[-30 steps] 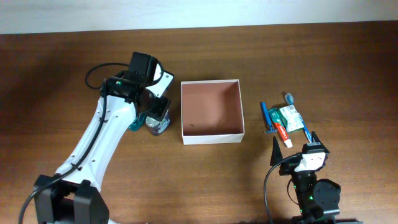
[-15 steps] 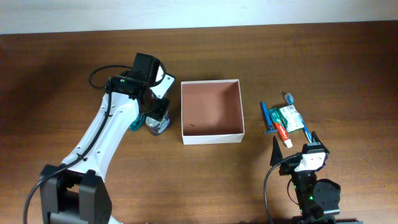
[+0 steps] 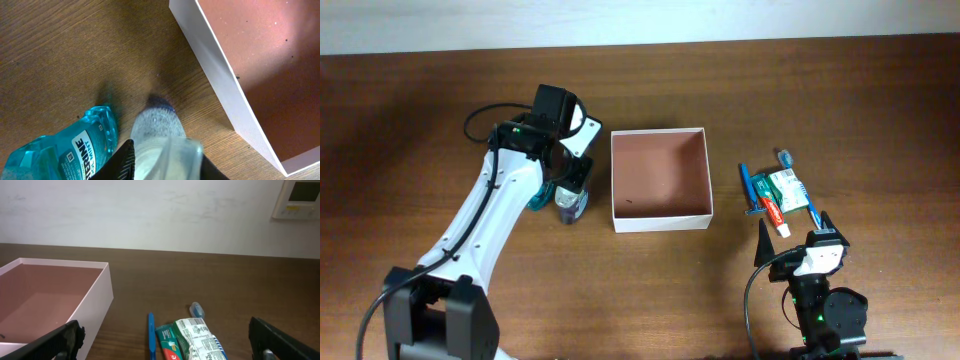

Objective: Pack container
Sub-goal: 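Lower the left gripper around the soap bottle and close it, then lift the soap bottle and carry it right over the pink box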

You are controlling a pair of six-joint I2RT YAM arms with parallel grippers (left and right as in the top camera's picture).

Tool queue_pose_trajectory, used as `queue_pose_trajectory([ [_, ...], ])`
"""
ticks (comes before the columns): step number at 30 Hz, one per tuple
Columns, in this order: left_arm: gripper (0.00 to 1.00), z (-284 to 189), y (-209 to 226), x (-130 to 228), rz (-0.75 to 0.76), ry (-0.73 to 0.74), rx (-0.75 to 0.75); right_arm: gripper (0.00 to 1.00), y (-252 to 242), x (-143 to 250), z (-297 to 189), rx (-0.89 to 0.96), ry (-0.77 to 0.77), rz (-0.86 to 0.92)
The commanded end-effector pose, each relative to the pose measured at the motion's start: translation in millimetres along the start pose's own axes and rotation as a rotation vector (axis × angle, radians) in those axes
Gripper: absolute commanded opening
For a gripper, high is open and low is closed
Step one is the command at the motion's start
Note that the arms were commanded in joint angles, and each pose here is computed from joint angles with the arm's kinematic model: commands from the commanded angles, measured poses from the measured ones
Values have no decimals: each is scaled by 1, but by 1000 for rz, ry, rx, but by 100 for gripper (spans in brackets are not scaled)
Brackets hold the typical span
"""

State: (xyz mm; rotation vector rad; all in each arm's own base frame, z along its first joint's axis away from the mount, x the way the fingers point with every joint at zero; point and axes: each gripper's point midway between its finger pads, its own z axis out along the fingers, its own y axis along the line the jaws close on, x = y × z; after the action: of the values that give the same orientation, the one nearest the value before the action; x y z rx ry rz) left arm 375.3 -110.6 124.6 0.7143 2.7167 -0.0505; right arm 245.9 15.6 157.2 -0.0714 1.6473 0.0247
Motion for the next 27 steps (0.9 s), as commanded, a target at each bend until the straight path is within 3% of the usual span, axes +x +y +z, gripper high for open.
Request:
queue_pose_trajectory([
  [1, 29, -15, 1, -2, -3, -33, -8, 98, 2, 2, 0, -7, 3, 3],
  [16, 28, -58, 4, -22, 2, -165, -37, 98, 2, 2, 0, -7, 3, 3],
  [24, 30, -104, -7, -53, 21, -368, 12, 98, 2, 2, 0, -7, 3, 3],
  [27, 30, -122, -6, -64, -40, -447, 16, 99, 2, 2, 0, -7, 3, 3],
])
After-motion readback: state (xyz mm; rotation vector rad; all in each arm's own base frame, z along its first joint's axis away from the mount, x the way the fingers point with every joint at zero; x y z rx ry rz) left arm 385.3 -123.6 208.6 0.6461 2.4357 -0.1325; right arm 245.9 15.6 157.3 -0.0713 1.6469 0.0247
